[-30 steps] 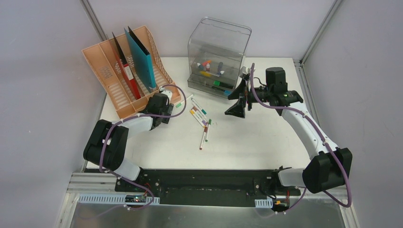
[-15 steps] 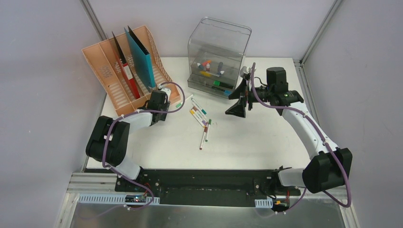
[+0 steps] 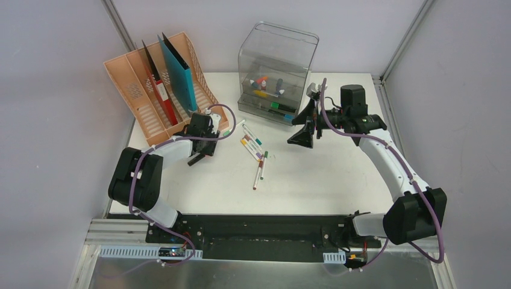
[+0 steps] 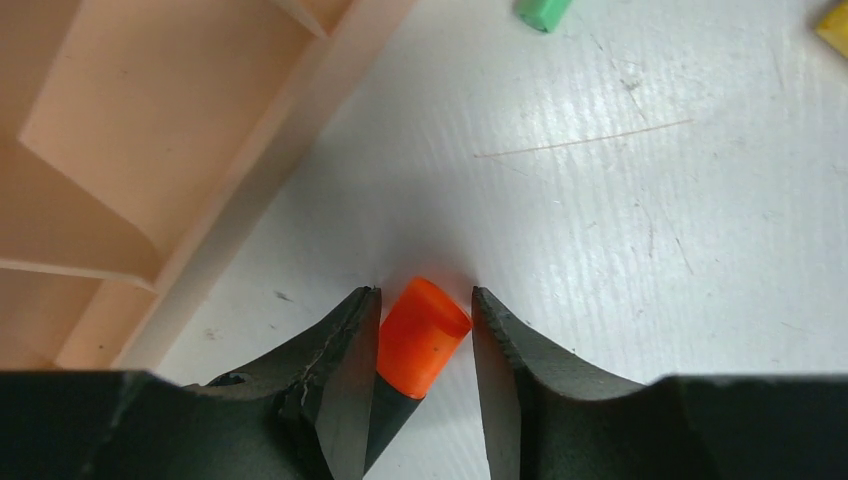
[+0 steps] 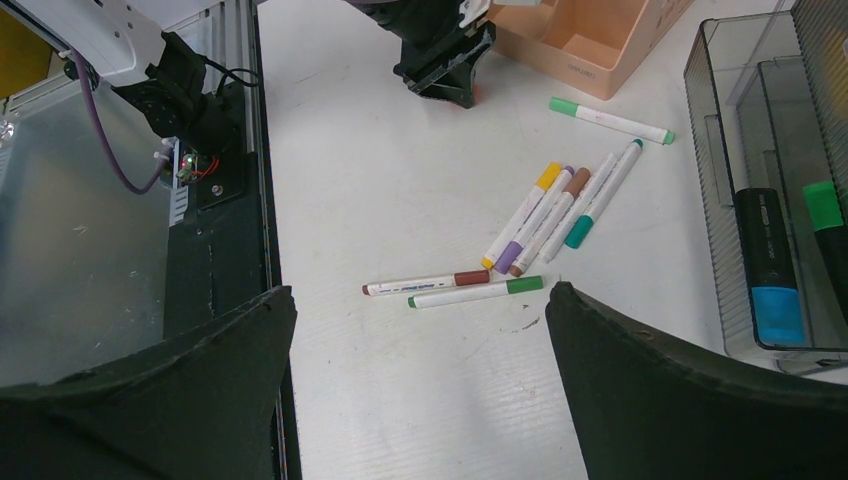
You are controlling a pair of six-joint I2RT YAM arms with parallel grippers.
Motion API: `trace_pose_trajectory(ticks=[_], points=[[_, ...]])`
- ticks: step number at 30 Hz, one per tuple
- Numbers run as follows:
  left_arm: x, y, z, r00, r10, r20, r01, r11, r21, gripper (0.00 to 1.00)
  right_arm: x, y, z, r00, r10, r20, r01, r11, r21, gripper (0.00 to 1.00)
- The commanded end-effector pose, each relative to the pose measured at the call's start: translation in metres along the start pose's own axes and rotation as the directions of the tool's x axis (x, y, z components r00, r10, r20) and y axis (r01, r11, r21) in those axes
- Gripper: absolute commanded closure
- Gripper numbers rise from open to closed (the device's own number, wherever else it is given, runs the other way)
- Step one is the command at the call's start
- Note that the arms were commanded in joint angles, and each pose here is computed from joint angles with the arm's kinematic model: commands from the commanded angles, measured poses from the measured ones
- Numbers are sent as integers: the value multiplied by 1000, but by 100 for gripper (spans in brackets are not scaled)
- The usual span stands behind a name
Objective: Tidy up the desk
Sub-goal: Pick up the stationery from the center of the board.
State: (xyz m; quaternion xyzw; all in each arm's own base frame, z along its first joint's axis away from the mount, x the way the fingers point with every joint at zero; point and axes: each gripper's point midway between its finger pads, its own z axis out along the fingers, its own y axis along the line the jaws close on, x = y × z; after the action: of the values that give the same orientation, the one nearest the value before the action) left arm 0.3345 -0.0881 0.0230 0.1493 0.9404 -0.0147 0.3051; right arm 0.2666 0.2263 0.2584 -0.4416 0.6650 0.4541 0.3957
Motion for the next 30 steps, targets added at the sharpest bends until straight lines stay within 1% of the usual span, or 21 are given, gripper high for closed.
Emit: trace_pose_trajectory(ticks=[1,4,7,10,11,14,17,18,23,26,30], points=[[6,-15,-10,997,-47,-63,52,996,75,61,-10,3,-4,998,-49,33,49,999,-18,0],[1,-19,-12,996,-57,-68,63,993,97,57,-10,1,-4,998,-45,33,45,999,-14,0],[6,-17,-13,995,-35,-95,44,995,92,46,-10,0,-6,998,-41,37,42,999,-11,0],[14,-16,-13,994,-22,-109,31,996,86,41,-10,-1,-8,998,-38,41,39,999,-6,0],[15,-15,-13,993,-19,-113,28,996,80,41,-11,-2,-8,998,-37,42,38,999,-5,0],[19,-13,-13,991,-11,-132,19,998,63,46,-9,-3,-8,999,-32,40,32,999,-8,0],[23,-14,-13,988,-20,-152,29,998,59,57,-9,-4,-8,999,-28,39,29,1000,-8,0],[25,-11,-13,987,-26,-156,31,999,29,59,-9,-4,-8,999,-28,39,28,1000,-7,0],[28,-5,-10,984,-42,-171,39,999,-20,61,-9,-5,-9,999,-26,40,26,1000,-4,0],[26,1,-5,982,-56,-180,46,997,-59,71,-8,-6,-9,999,-24,39,24,1000,-2,0],[16,14,-8,978,-131,-160,105,982,-159,75,-8,-7,-9,999,-25,40,25,1000,0,0]])
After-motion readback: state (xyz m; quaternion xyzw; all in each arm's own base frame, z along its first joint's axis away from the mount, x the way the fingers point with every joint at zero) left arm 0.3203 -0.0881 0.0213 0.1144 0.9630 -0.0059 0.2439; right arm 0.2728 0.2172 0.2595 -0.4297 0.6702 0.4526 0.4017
